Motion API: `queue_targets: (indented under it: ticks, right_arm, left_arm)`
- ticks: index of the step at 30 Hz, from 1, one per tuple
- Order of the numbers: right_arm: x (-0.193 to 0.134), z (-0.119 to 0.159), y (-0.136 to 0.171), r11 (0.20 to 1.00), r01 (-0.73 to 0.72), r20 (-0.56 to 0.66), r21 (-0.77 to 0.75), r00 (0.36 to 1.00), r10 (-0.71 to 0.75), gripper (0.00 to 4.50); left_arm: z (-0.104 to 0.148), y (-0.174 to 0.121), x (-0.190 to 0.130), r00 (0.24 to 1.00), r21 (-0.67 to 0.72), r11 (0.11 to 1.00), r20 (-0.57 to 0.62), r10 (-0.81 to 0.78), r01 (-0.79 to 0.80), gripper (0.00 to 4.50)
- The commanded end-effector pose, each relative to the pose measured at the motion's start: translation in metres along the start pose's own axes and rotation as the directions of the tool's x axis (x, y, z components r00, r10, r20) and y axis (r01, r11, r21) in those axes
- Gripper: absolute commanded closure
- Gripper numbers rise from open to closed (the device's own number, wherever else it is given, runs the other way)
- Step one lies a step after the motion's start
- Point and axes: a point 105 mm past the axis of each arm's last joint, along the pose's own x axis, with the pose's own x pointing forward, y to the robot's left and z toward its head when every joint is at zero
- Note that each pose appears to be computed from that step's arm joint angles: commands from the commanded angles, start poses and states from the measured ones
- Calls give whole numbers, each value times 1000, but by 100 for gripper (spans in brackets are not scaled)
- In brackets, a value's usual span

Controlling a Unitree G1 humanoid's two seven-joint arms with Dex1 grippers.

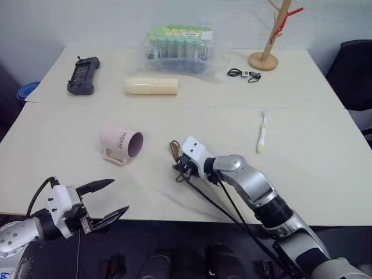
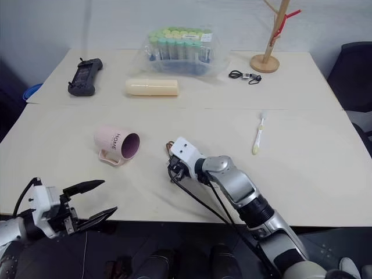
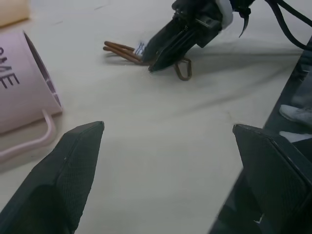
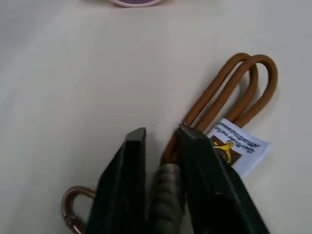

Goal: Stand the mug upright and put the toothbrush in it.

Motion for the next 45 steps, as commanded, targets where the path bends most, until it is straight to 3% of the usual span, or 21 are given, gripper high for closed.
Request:
queue_targets:
  ticks: [1, 6, 11, 24, 26, 28, 31, 37, 39, 41, 45]
  right_arm:
    - [-12, -2, -1, 999, -29, 16, 36, 999, 28, 446]
    - [-30, 7, 1, 994, -86, 138, 65, 987, 76, 446]
    - [-48, 15, -11, 995, -19, 212, 98, 977, -2, 446]
    - [-68, -4, -25, 992, 60, 142, 110, 987, -76, 446]
    - [-79, 2, -29, 993, 72, 185, 88, 979, -88, 446]
    - [-104, 22, -30, 998, 35, 325, 55, 944, -51, 446]
    - [-134, 35, -38, 998, 42, 439, 49, 897, -60, 446]
    - [-204, 2, -95, 937, 330, 354, 116, 867, -350, 446]
    - [-261, -41, -131, 818, 559, 227, 137, 786, -576, 446]
    - [-295, -73, -143, 735, 665, 131, 132, 723, -678, 446]
    - [-302, -128, -134, 731, 666, -1, 147, 740, -673, 446]
  left_arm:
    - [4, 1, 6, 1000, 33, 999, 20, -7, 7, 0]
    - [3, 5, 15, 999, 38, 999, 31, -26, 25, 0]
    - [2, 5, 22, 997, 35, 998, 43, -57, 55, 0]
    - [1, 6, 39, 990, 46, 992, 71, -121, 118, 0]
    - [3, 6, 41, 988, 48, 991, 82, -127, 123, 0]
    - [6, 1, 48, 983, 49, 988, 104, -154, 149, 0]
    - [11, -4, 57, 975, 47, 984, 133, -177, 173, 0]
    - [20, -10, 73, 960, 38, 980, 198, -197, 193, 0]
    - [20, -14, 82, 952, 28, 976, 218, -216, 215, 0]
    - [19, -17, 87, 947, 24, 973, 225, -230, 231, 0]
    - [16, -13, 87, 948, 28, 972, 215, -234, 234, 0]
